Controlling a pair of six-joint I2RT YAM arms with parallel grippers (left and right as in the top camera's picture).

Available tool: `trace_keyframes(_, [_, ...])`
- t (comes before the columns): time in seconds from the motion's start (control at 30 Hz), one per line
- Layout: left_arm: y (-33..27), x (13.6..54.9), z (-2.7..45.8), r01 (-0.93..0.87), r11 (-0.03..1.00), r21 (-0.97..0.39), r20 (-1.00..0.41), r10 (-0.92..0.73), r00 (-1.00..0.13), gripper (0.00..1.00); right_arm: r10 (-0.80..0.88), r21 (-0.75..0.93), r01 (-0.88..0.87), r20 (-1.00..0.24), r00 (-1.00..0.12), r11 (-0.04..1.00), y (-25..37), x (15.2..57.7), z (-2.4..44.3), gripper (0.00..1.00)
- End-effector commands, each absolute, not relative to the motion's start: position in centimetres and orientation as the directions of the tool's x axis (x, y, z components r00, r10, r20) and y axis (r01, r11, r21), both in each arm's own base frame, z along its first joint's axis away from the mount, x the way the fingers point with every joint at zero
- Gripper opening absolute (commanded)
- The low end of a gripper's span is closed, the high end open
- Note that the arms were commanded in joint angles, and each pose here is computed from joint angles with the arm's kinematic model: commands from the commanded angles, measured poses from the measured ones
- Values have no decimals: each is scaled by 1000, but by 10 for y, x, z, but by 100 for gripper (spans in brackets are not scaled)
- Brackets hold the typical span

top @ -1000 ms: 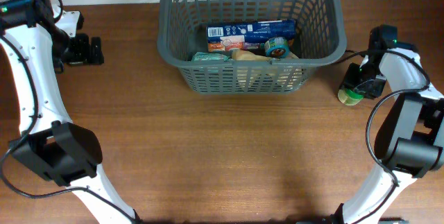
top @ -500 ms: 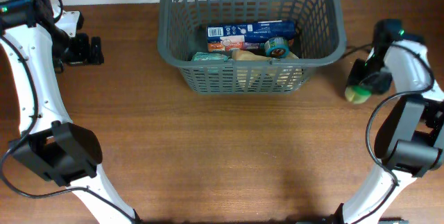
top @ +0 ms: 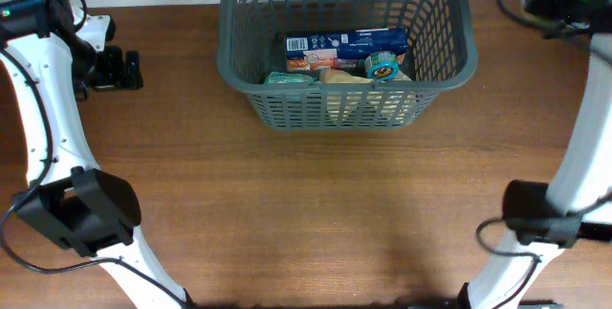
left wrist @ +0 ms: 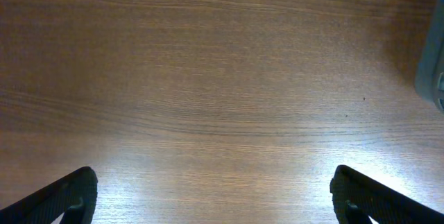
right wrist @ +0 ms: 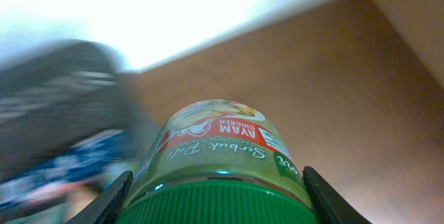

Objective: Pack container
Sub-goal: 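Lower the green jar into the basket and open the right gripper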

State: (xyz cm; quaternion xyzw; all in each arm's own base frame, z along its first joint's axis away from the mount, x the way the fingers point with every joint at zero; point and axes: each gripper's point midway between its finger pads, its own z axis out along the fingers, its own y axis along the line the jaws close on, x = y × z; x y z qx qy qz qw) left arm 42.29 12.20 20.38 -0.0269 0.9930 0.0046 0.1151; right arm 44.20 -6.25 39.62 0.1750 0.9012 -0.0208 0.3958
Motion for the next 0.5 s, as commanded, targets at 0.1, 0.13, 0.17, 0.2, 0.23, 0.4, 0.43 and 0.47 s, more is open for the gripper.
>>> trace_keyframes(0.1, [121,422,206,-67,998,-10,-234,-68,-970,99,92,99,25,-764,-638,995,69,436,417,29])
trace_keyframes(0.13, [121,422,206,-67,998,-10,-234,-68,-970,99,62,87,-6,-756,-652,996,81,438,411,29])
trace_keyframes(0.17, [121,422,206,-67,998,-10,-234,-68,-970,99,28,69,-35,-745,-667,997,92,442,402,29])
trace_keyframes(0.2, [121,422,206,-67,998,-10,-234,-68,-970,99,-20,43,-75,-725,-688,996,107,447,388,29])
trace_keyframes(0.23, [121,422,206,-67,998,-10,-234,-68,-970,99,-53,26,-101,-709,-703,995,117,452,377,29])
trace_keyframes(0.4, [121,422,206,-67,998,-10,-234,-68,-970,99,-139,-60,-127,-559,-817,990,143,487,279,29])
trace_keyframes(0.43, [121,422,206,-67,998,-10,-234,-68,-970,99,-144,-67,-128,-535,-833,990,144,492,263,29])
trace_keyframes(0.47, [121,422,206,-67,998,-10,-234,-68,-970,99,-148,-71,-131,-507,-849,989,146,496,246,29])
